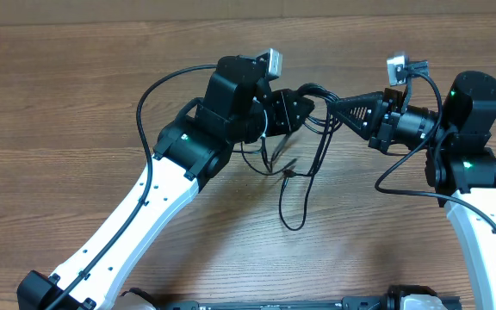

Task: Untangle cables

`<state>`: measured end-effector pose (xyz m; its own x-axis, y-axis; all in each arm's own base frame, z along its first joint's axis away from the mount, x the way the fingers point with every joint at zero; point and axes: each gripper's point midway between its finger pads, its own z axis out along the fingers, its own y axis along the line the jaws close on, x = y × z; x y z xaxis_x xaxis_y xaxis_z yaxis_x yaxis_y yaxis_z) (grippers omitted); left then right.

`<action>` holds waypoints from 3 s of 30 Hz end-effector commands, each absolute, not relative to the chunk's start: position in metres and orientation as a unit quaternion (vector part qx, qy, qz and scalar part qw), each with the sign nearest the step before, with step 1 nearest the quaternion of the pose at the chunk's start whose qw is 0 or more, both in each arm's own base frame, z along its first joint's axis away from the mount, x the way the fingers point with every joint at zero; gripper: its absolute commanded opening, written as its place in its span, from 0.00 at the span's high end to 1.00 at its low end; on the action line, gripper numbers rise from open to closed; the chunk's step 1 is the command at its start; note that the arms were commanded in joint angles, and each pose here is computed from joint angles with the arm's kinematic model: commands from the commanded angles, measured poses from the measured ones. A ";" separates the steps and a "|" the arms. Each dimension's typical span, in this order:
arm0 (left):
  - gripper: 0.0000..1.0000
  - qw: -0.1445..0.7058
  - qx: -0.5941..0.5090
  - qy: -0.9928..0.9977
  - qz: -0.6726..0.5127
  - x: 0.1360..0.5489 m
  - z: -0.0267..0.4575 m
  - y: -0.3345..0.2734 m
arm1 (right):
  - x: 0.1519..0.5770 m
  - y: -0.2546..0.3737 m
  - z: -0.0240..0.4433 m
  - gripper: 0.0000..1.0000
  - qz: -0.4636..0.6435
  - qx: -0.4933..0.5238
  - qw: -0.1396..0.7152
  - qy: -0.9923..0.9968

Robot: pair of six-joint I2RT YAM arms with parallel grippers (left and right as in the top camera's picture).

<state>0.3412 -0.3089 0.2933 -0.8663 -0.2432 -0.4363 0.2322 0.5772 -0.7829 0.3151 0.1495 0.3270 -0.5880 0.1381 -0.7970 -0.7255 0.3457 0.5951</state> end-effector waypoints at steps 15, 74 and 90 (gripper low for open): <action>0.96 0.239 0.012 0.872 -0.428 0.343 0.277 -0.283 | 0.314 0.148 0.340 0.96 0.528 -0.212 0.420 0.707; 0.96 0.180 0.045 0.893 -0.410 0.310 0.256 -0.291 | 0.305 0.163 0.291 0.55 0.473 -0.227 0.384 0.759; 0.96 0.182 0.019 0.910 -0.373 0.316 0.243 -0.275 | 0.303 0.163 0.293 0.96 0.481 -0.227 0.382 0.756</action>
<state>0.3097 -0.2883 0.2517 -0.9331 -0.0675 -0.3532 0.2182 0.6744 -0.7054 0.3074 0.1619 0.2783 -0.6354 0.0229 -0.7718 -0.6799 0.4573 0.5733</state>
